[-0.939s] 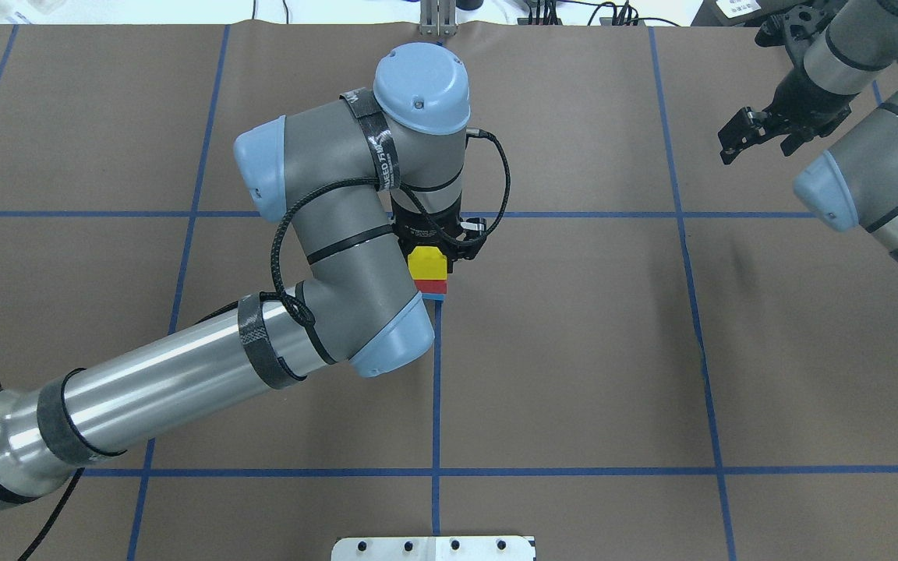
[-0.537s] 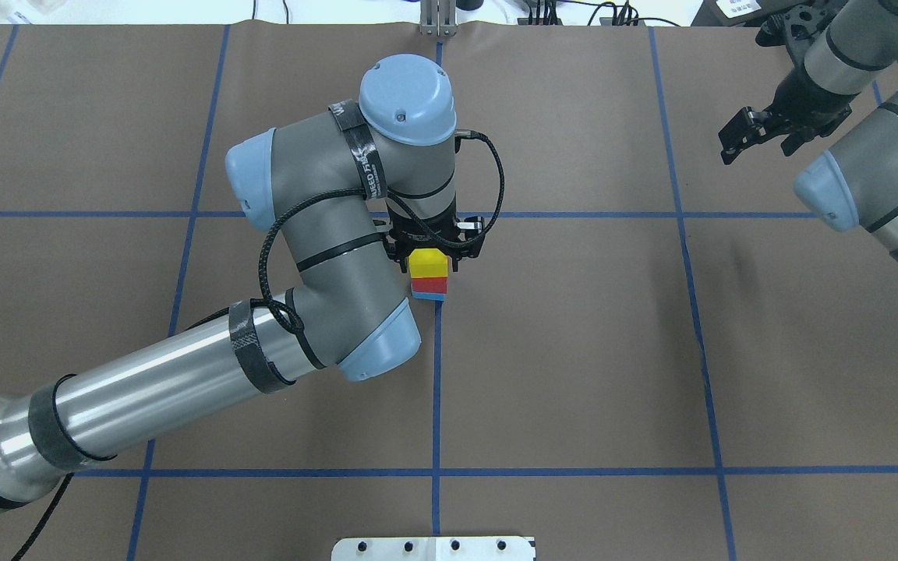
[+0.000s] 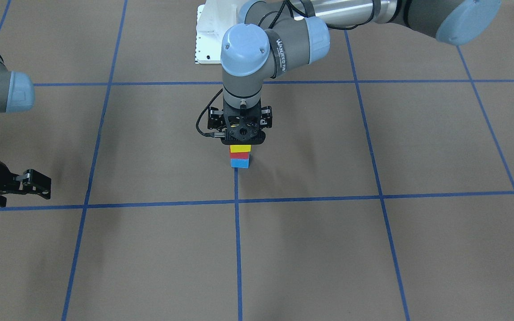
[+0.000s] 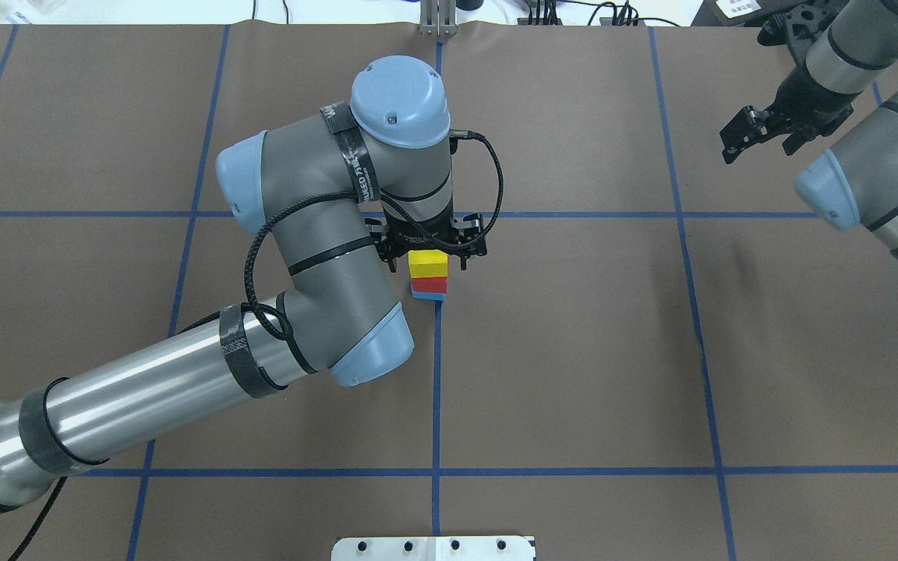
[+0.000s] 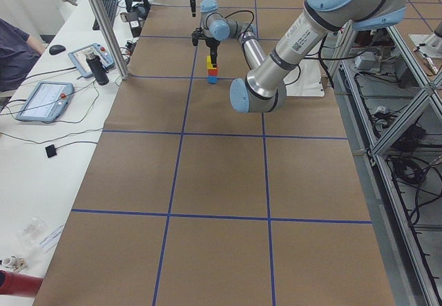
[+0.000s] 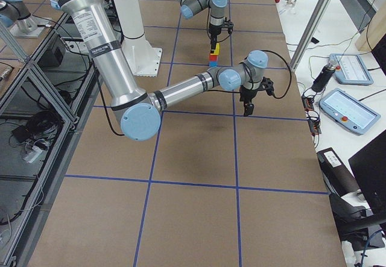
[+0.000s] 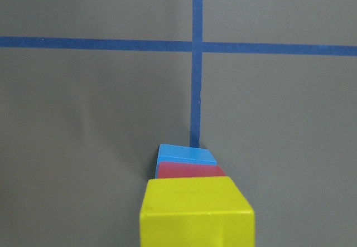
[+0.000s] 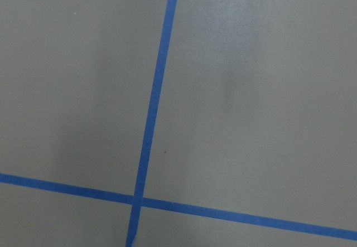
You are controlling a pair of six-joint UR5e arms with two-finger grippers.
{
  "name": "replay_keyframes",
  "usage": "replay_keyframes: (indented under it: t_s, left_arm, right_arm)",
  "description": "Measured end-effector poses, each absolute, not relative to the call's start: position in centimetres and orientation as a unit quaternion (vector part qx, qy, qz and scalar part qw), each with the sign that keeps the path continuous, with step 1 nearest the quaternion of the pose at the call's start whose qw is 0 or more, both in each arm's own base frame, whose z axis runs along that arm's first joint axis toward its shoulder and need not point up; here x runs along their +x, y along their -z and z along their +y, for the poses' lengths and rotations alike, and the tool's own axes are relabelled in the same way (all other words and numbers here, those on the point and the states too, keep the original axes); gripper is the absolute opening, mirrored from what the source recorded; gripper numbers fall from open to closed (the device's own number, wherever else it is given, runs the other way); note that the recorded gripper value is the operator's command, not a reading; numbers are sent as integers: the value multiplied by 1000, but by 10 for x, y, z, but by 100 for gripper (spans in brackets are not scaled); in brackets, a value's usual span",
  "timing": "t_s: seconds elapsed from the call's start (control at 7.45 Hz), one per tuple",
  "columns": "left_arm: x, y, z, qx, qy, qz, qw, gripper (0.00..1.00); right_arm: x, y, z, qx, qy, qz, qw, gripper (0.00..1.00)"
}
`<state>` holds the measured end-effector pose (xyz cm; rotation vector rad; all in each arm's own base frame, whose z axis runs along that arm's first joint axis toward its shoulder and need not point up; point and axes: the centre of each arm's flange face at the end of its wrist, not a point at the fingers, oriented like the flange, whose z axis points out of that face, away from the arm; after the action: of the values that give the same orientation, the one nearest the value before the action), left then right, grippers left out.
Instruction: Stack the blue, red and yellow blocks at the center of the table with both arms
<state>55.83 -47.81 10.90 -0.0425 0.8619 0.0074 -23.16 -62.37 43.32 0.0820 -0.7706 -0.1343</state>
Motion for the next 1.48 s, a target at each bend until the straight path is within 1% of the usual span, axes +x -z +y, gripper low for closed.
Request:
replay_keyframes:
  t_s: [0.27,0.4,0.54,0.81,1.07,1.34,1.48]
  left_arm:
    - [501,-94,-466,-4,-10,417,909,100]
    - [456,-102,-466,14,-18,412,911,100]
    - [403,-130,-469,36,-28,404,914,100]
    - [300,-218,-489,70,-56,365,927,100]
    - [208,-307,-527,56,-48,341,937,100]
    - [99,-428,-576,38,-97,359,928,100]
    - [46,-496,-585,40,-114,367,922,100]
  right_arm:
    - [-224,-432,-627,45,66,-376,923,99]
    - [-222,-433,-628,48,67,-373,924,99]
    - [-220,-436,-629,52,66,-365,927,99]
    - [-213,-442,-630,71,63,-350,932,99]
    - [-159,-465,-641,92,51,-345,933,99]
    - [-68,-528,-651,71,43,-364,928,99]
    - [-29,-556,-648,56,26,-372,926,99]
